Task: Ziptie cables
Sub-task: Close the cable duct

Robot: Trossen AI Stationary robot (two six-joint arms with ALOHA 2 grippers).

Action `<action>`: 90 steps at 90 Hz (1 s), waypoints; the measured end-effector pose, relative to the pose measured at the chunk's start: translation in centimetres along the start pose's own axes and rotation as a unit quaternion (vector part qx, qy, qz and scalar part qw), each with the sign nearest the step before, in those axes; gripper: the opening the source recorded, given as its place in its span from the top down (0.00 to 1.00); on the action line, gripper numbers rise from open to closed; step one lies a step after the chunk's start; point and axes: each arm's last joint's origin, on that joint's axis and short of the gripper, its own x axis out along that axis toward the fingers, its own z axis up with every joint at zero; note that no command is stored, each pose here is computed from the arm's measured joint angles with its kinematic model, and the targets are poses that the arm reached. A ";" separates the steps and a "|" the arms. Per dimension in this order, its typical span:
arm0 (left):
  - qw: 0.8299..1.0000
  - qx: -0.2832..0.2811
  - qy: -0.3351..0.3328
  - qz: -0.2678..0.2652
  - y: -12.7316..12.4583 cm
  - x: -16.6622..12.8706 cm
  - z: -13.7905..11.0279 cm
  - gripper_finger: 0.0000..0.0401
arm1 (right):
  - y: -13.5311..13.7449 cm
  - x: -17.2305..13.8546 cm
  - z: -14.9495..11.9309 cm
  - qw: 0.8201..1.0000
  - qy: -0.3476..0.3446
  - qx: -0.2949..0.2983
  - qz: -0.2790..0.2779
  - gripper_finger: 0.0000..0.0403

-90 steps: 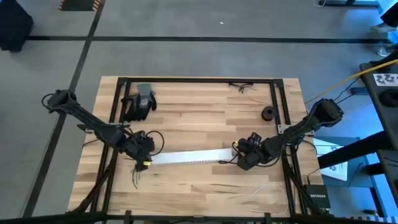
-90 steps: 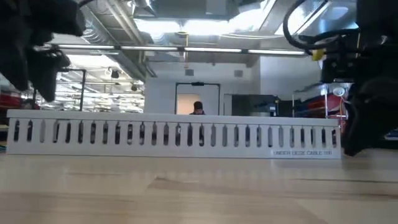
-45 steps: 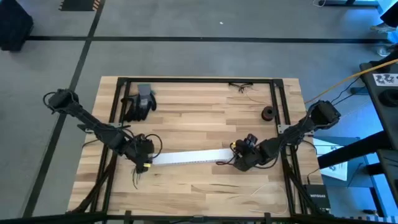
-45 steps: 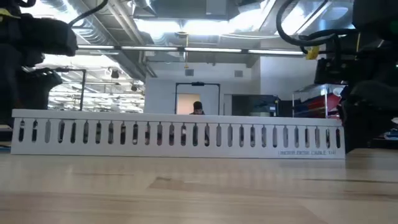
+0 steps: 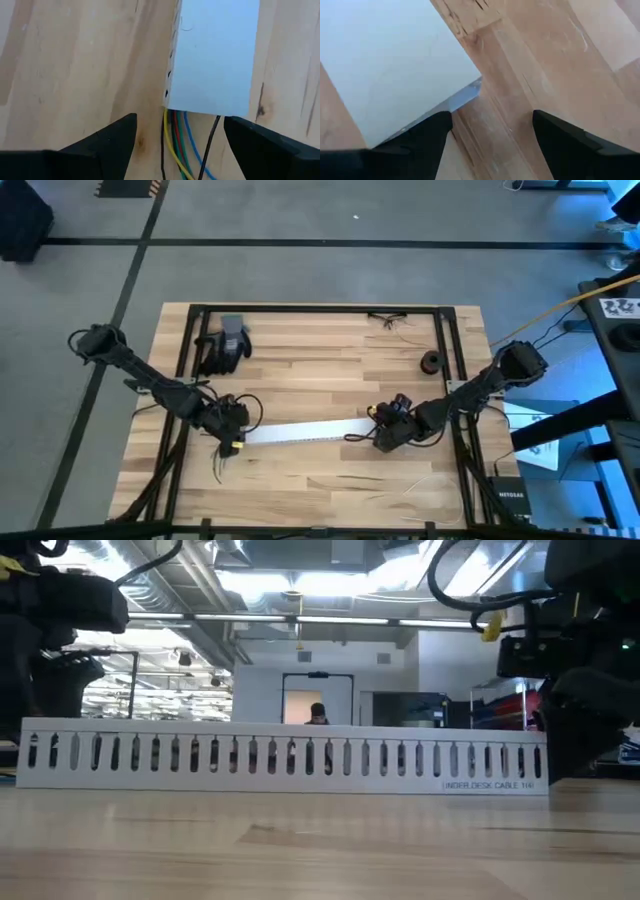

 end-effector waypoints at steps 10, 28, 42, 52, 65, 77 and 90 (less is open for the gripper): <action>1.000 -0.005 0.008 0.003 0.0 -0.2 0.0 0.27 | 0.0 -0.3 0.2 1.000 0.006 0.000 -0.001 0.29; 0.999 -0.007 0.029 0.024 -0.4 -2.3 0.8 0.27 | -0.2 -3.1 1.4 0.999 0.042 -0.023 -0.012 0.29; 1.000 -0.009 0.011 0.022 -0.5 -4.0 1.3 0.27 | -0.2 -5.4 2.6 0.997 0.053 -0.047 0.021 0.29; 0.999 -0.007 -0.043 -0.018 -1.2 -4.3 2.2 0.27 | 0.4 -6.7 3.8 0.996 0.021 -0.069 0.058 0.29; 0.994 0.023 -0.111 -0.003 -1.9 -3.5 3.3 0.27 | 1.7 -6.7 5.6 0.986 -0.074 -0.117 0.089 0.29; 0.995 0.029 -0.092 0.026 -1.5 -1.8 3.7 0.27 | 2.2 -5.0 6.7 0.979 -0.092 -0.152 0.105 0.29; 0.996 0.028 -0.080 0.008 -1.5 -1.2 4.1 0.37 | 1.9 -4.6 7.3 0.977 -0.092 -0.157 0.112 0.37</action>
